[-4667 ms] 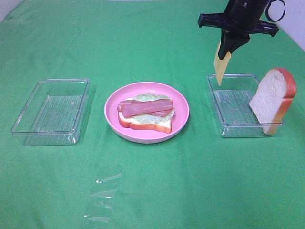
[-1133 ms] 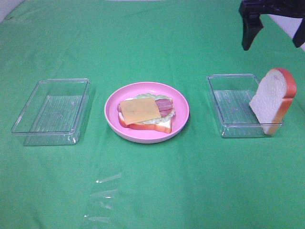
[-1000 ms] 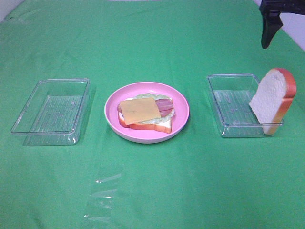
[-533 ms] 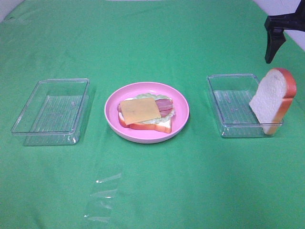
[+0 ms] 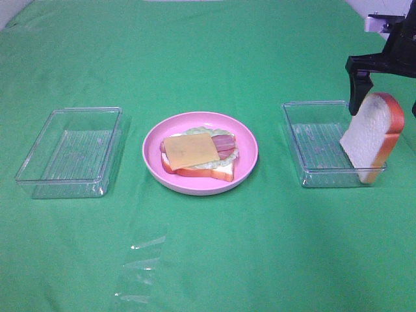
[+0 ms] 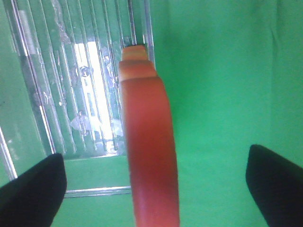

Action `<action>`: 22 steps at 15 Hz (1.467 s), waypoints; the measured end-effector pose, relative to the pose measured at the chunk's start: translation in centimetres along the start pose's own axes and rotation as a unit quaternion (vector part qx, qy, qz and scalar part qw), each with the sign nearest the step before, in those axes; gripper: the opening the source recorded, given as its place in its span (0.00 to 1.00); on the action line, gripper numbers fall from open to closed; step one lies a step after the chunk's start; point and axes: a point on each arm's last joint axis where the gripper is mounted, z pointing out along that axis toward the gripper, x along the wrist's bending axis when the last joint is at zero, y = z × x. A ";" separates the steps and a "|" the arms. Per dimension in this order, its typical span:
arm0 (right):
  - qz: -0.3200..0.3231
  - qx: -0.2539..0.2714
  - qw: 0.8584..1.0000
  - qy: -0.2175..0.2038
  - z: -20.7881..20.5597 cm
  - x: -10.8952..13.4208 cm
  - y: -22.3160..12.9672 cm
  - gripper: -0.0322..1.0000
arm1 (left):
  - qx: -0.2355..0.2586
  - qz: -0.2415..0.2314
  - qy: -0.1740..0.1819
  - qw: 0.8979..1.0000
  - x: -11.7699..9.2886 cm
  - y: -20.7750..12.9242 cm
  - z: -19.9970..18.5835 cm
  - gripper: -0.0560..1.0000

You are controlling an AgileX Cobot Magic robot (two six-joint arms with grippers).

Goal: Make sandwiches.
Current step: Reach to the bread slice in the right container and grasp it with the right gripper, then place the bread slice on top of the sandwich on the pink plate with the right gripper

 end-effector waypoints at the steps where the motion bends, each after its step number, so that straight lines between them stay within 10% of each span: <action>1: 0.000 0.007 1.000 -0.001 0.6 0.0 0.1 0.98 | 0.000 0.000 0.000 1.000 0.0 0.0 0.0 0.97; 5: 0.001 0.020 1.000 -0.002 1.7 0.0 0.4 0.96 | 0.000 0.000 0.000 1.000 0.0 0.0 0.0 0.97; 14: 0.002 0.021 1.000 0.002 1.7 0.0 0.4 0.37 | 0.000 0.000 0.000 1.000 0.0 0.0 0.0 0.97; 22: 0.002 0.021 1.000 0.003 1.7 0.1 0.4 0.26 | 0.000 0.000 0.000 1.000 0.0 0.0 0.0 0.97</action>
